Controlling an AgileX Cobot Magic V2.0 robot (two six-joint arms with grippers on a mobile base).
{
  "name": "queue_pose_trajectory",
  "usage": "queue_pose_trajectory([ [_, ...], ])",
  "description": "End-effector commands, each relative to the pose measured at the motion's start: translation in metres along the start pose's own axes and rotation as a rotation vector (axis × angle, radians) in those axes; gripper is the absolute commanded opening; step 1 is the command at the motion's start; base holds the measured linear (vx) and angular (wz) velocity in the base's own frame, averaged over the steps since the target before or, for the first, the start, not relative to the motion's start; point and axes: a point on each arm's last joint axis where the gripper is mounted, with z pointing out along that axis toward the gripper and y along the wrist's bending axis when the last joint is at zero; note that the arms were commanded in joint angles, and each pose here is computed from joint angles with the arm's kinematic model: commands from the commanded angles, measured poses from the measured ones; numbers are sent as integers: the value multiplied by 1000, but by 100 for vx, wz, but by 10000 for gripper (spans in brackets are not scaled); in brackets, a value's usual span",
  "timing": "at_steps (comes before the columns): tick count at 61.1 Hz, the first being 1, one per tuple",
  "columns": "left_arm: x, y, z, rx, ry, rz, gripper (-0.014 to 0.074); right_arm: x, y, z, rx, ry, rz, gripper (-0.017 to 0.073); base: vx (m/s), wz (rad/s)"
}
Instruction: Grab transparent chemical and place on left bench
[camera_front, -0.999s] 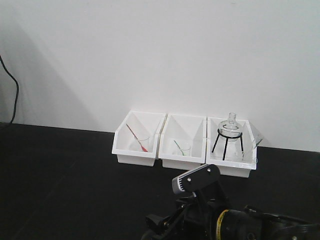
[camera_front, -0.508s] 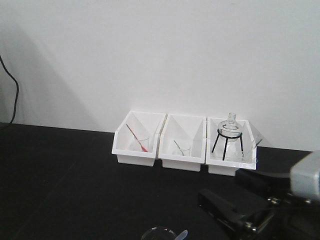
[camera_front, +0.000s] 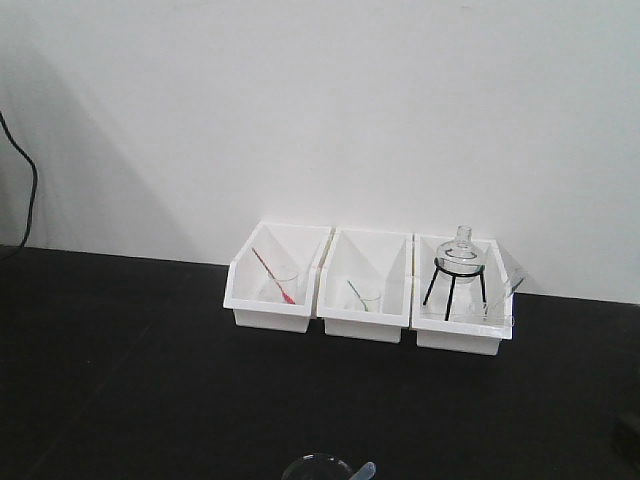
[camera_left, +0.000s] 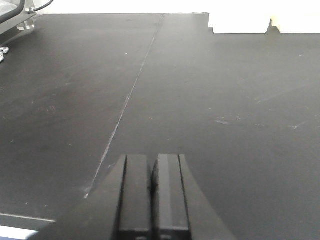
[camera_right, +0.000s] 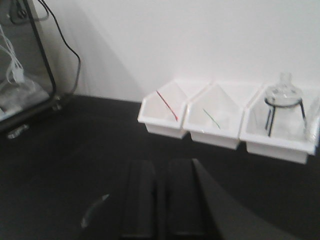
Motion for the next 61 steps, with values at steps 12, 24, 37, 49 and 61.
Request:
queue_pose_trajectory([
  [12,-3,0,-1,-2,-81,-9,-3,62,-22,-44,194,-193,-111,-9,0,0],
  [24,-3,0,-1,-2,-81,-9,-3,123,-38,-34,348,-208,-23,-8,0,0],
  [37,-3,0,-1,-2,-81,-9,-3,126,-43,-35,447,-203,-92,-8,0,0],
  [49,-3,0,-1,-2,-81,-9,-3,128,-44,-35,456,-176,-103,-8,0,0],
  [61,-3,0,-1,-2,-81,-9,-3,128,-44,-35,456,-176,-103,-8,0,0],
])
